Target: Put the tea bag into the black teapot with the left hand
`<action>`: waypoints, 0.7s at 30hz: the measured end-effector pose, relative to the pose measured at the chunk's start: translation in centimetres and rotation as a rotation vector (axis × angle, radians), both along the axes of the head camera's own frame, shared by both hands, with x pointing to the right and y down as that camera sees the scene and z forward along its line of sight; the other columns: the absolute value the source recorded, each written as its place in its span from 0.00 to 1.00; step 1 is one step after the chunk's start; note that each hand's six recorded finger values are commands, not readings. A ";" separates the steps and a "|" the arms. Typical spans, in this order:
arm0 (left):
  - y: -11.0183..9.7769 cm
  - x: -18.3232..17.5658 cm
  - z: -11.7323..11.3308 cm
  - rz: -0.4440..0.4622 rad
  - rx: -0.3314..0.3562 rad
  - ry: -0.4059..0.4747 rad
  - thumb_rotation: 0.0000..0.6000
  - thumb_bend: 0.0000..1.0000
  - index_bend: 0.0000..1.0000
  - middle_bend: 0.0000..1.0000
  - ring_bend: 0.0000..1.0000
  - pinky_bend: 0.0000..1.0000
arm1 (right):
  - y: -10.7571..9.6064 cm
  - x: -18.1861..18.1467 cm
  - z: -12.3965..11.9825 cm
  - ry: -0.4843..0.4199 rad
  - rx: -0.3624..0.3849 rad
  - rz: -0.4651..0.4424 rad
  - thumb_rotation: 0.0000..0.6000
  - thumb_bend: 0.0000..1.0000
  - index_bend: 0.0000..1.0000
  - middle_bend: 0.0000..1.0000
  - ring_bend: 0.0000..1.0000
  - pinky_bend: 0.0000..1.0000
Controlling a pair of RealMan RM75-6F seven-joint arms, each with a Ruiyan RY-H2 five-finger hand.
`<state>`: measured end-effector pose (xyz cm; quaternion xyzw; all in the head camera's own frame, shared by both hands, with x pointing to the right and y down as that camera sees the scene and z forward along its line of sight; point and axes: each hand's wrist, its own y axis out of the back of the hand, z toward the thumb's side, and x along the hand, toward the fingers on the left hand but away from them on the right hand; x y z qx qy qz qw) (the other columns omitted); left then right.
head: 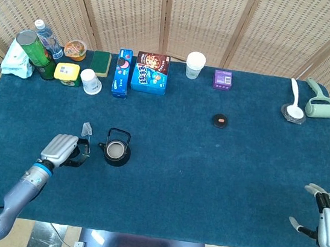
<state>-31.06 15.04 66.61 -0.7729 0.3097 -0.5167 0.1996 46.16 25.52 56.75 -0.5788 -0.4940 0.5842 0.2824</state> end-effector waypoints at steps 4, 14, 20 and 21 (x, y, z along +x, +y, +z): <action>-0.7 0.1 -1.5 -0.051 0.030 0.079 1.00 0.55 0.69 1.00 1.00 0.98 | 0.1 0.0 0.0 -0.005 0.003 -0.002 1.00 0.02 0.24 0.22 0.23 0.16; -2.4 1.0 -5.7 -0.177 0.097 0.343 1.00 0.55 0.69 1.00 1.00 0.98 | 0.5 0.1 0.1 -0.016 -0.002 0.007 1.00 0.02 0.24 0.22 0.23 0.16; -3.2 1.7 -7.3 -0.207 0.116 0.448 1.00 0.55 0.69 1.00 1.00 0.98 | 0.8 0.4 0.1 -0.021 -0.002 0.016 1.00 0.02 0.24 0.22 0.23 0.16; -3.4 1.9 -7.5 -0.208 0.120 0.460 1.00 0.55 0.69 1.00 1.00 0.98 | 0.9 0.5 0.0 -0.021 0.000 0.019 1.00 0.02 0.24 0.22 0.23 0.16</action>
